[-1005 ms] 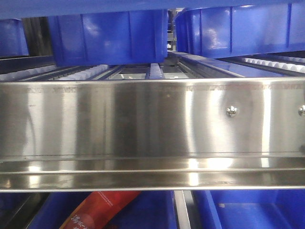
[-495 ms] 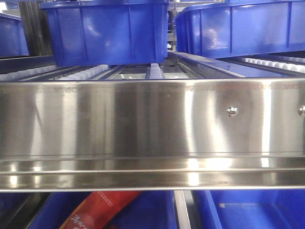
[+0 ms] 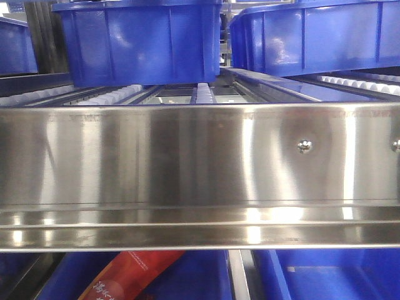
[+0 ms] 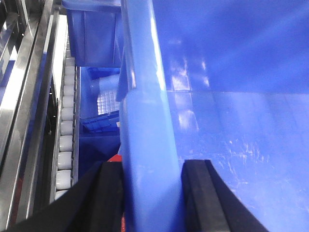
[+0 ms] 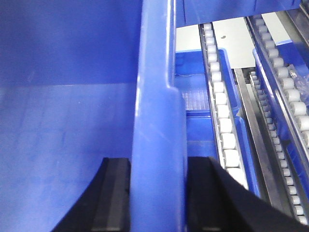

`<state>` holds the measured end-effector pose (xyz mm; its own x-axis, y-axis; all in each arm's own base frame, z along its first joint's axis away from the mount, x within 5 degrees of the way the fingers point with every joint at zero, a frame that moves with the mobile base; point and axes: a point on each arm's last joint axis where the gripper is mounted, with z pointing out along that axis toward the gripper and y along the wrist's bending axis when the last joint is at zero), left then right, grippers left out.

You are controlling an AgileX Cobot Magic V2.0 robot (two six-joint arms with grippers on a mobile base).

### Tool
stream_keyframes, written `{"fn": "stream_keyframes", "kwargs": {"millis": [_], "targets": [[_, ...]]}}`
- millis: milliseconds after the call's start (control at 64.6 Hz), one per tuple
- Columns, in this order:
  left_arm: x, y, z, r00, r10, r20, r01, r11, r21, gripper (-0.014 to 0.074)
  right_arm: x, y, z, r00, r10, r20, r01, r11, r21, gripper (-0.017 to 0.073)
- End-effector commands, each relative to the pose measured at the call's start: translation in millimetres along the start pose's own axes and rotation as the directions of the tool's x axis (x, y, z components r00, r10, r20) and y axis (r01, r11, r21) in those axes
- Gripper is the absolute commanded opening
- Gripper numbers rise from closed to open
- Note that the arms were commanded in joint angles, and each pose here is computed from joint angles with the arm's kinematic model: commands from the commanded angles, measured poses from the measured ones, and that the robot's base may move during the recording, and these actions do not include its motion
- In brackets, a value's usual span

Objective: Move blue bin to conveyor side
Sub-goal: 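Lift the blue bin with both grippers and pull it off the shelf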

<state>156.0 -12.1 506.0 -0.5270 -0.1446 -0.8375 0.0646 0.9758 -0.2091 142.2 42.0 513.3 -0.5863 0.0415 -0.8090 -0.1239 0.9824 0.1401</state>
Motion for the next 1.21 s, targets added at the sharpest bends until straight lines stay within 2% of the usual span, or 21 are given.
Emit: {"fn": "stream_keyframes", "kwargs": {"millis": [0, 1191], "targets": [[-10.5, 0.3, -11.4, 0.990, 0.040, 0.135, -0.036, 0.999, -0.028, -0.0017, -9.0, -7.8, -12.6, 0.990, -0.034, 0.136, 0.025, 0.998, 0.061, -0.0079], [-11.1, 0.3, -11.4, 0.989, 0.040, 0.141, -0.036, 0.999, -0.028, -0.0017, -9.0, -7.8, -12.6, 0.990, -0.034, 0.136, 0.025, 0.998, 0.061, -0.0079]]}}
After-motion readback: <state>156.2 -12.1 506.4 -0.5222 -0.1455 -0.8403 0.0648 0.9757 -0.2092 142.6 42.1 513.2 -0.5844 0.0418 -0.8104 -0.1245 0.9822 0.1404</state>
